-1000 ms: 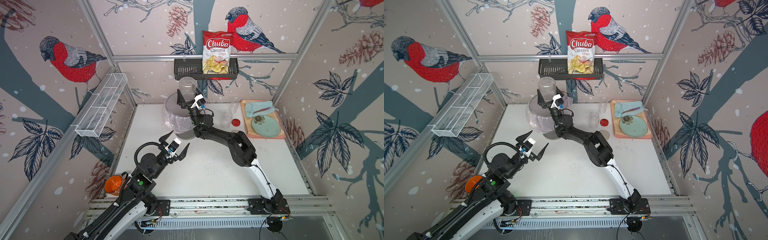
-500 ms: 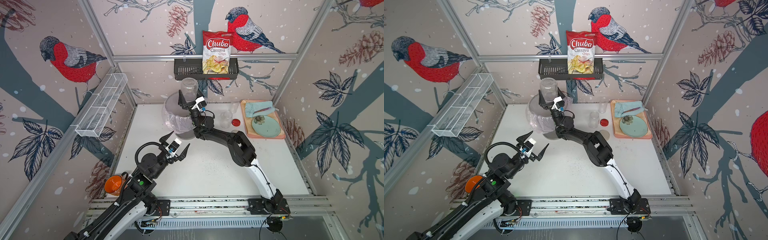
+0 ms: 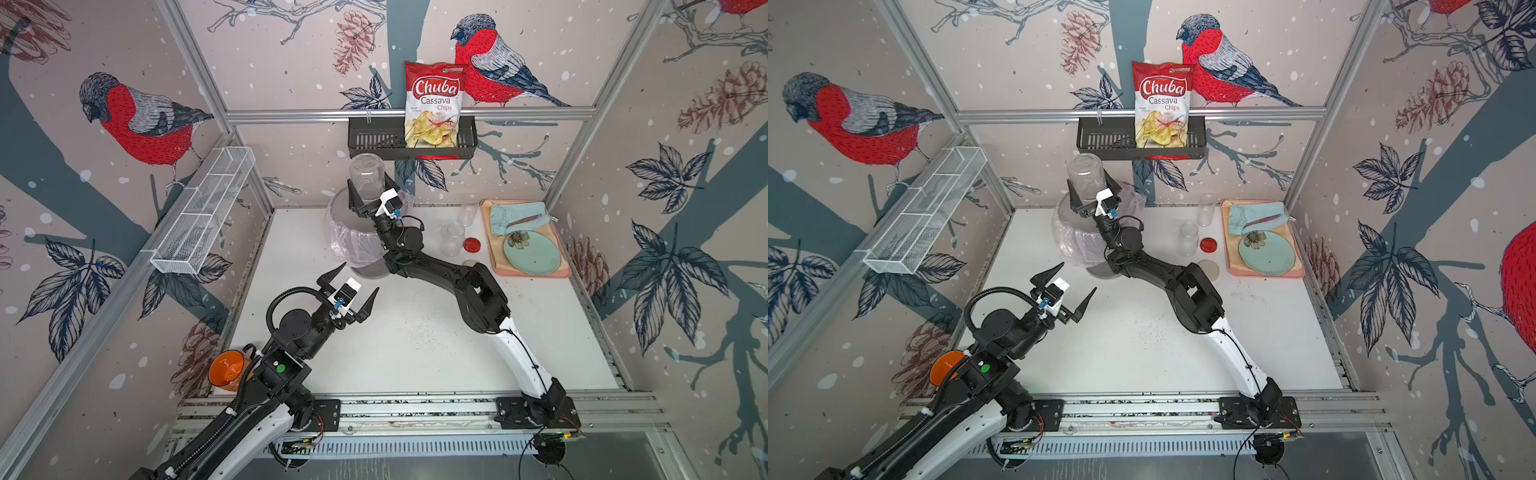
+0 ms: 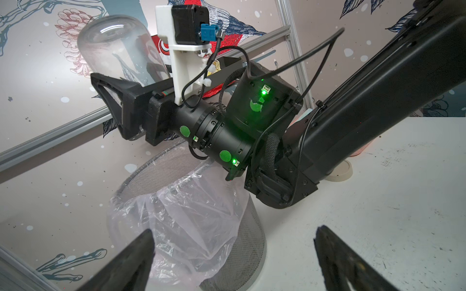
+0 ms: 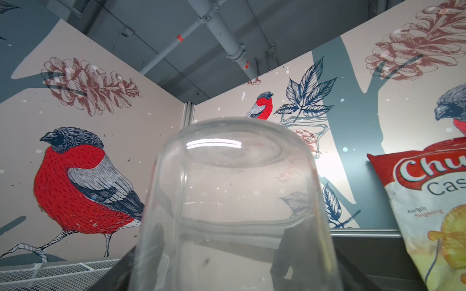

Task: Empty moldy mung beans from jars
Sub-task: Pour the moldy mung beans from the jar into the trash bin.

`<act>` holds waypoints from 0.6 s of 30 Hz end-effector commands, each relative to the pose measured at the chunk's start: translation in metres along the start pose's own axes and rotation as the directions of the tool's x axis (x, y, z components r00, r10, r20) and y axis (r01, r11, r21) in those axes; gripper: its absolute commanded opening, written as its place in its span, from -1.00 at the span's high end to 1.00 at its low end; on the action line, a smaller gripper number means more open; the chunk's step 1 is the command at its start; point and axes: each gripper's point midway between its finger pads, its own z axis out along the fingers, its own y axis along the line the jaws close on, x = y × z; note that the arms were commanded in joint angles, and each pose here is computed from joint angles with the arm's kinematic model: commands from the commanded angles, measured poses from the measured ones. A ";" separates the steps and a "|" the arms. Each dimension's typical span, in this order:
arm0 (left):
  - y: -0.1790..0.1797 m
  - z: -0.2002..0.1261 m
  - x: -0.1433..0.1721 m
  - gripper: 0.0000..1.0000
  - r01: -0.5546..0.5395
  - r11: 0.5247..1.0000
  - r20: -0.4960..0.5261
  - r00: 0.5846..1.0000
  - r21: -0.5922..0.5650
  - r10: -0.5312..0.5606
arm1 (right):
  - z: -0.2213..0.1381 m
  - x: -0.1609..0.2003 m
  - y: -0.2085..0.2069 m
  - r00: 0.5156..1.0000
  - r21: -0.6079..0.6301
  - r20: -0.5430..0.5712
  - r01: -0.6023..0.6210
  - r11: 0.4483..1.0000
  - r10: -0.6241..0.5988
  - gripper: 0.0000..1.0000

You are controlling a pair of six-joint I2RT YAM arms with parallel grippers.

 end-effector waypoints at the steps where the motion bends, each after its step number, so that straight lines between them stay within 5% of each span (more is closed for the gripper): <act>1: 0.003 -0.002 -0.013 -0.92 0.014 1.000 0.049 0.999 -0.011 -0.013 | 0.004 -0.033 0.009 0.998 -0.023 0.067 0.005 1.000 -0.003 0.75; 6: 0.004 -0.003 -0.013 -0.92 0.014 1.000 0.056 0.998 -0.014 -0.014 | 0.000 0.006 -0.001 0.999 0.012 -0.036 -0.028 1.000 0.028 0.76; 11: 0.003 -0.003 -0.014 -0.92 0.013 1.000 0.055 0.998 -0.011 -0.012 | -0.003 -0.037 0.011 0.999 -0.015 0.054 -0.002 1.000 0.002 0.75; 14: 0.003 -0.003 -0.013 -0.92 0.012 1.000 0.057 0.998 -0.011 -0.012 | 0.008 -0.002 -0.003 0.999 0.037 -0.040 0.006 0.999 -0.004 0.78; 18: 0.004 -0.003 -0.014 -0.92 0.006 1.000 0.052 0.999 -0.016 -0.005 | 0.002 -0.031 0.013 1.000 -0.024 0.030 0.000 1.000 0.001 0.76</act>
